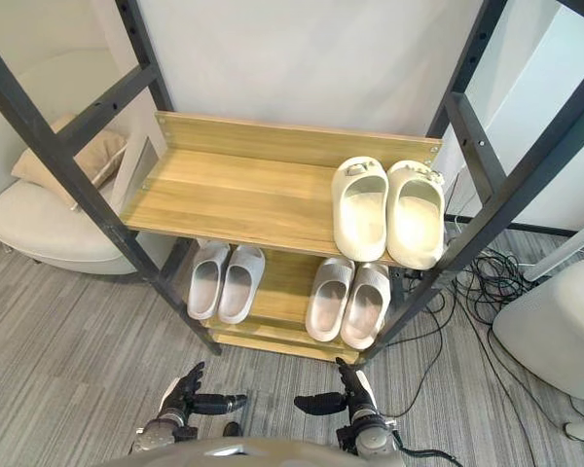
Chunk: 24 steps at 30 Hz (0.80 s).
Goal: Organize the slippers on the shoe rack
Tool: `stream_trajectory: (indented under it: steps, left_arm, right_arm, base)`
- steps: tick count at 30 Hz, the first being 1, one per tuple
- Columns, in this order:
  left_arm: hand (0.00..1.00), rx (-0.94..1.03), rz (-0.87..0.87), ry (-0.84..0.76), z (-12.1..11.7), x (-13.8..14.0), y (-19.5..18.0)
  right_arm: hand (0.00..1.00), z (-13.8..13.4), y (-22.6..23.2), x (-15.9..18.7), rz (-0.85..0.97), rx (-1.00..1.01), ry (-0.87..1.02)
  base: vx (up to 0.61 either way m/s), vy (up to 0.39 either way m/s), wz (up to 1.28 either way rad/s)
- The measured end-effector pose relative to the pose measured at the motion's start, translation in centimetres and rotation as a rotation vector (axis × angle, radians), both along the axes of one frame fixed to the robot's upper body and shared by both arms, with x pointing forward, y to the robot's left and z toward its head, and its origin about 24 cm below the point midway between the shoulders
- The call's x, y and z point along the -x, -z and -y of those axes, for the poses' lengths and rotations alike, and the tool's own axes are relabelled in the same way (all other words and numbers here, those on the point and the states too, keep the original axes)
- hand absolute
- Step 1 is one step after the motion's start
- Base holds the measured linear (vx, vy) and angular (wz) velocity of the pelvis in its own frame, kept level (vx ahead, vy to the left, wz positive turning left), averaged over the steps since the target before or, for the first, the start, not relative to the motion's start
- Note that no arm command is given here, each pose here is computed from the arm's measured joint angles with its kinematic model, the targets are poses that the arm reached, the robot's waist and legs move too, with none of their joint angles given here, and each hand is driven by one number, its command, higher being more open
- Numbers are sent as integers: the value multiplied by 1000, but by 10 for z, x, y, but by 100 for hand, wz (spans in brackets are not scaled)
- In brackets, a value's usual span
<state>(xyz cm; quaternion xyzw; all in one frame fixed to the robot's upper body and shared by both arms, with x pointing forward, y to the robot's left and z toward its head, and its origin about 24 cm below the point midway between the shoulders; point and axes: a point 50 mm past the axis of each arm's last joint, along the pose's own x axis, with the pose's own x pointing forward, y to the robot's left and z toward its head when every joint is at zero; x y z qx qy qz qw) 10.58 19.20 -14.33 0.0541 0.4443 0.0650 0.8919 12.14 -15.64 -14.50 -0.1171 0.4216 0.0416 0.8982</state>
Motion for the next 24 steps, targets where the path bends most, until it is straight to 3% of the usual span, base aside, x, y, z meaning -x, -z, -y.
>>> stream_trajectory:
  steps: [6,9,16,21,24]
  left_arm:
    - [100,-4,-6,-69,-1,0,2]
    - [100,-10,20,-94,-1,-14,0]
    - [100,-29,55,-147,-11,-22,-5]
    - [100,19,92,-151,8,-33,-7]
    - [100,44,81,-147,17,-32,-5]
  right_arm:
    - [100,5,1,-7,-10,20,-5]
    - [100,4,-1,-19,-4,36,-17]
    - [100,-2,-4,-26,18,24,-22]
    - [100,3,-18,-54,108,44,-44]
    - [100,11,-14,-46,81,51,-19]
  base:
    - [-13,35,-41]
    - [-65,28,-44]
    - [-124,-69,31]
    - [-203,-119,24]
    - [-275,-70,86]
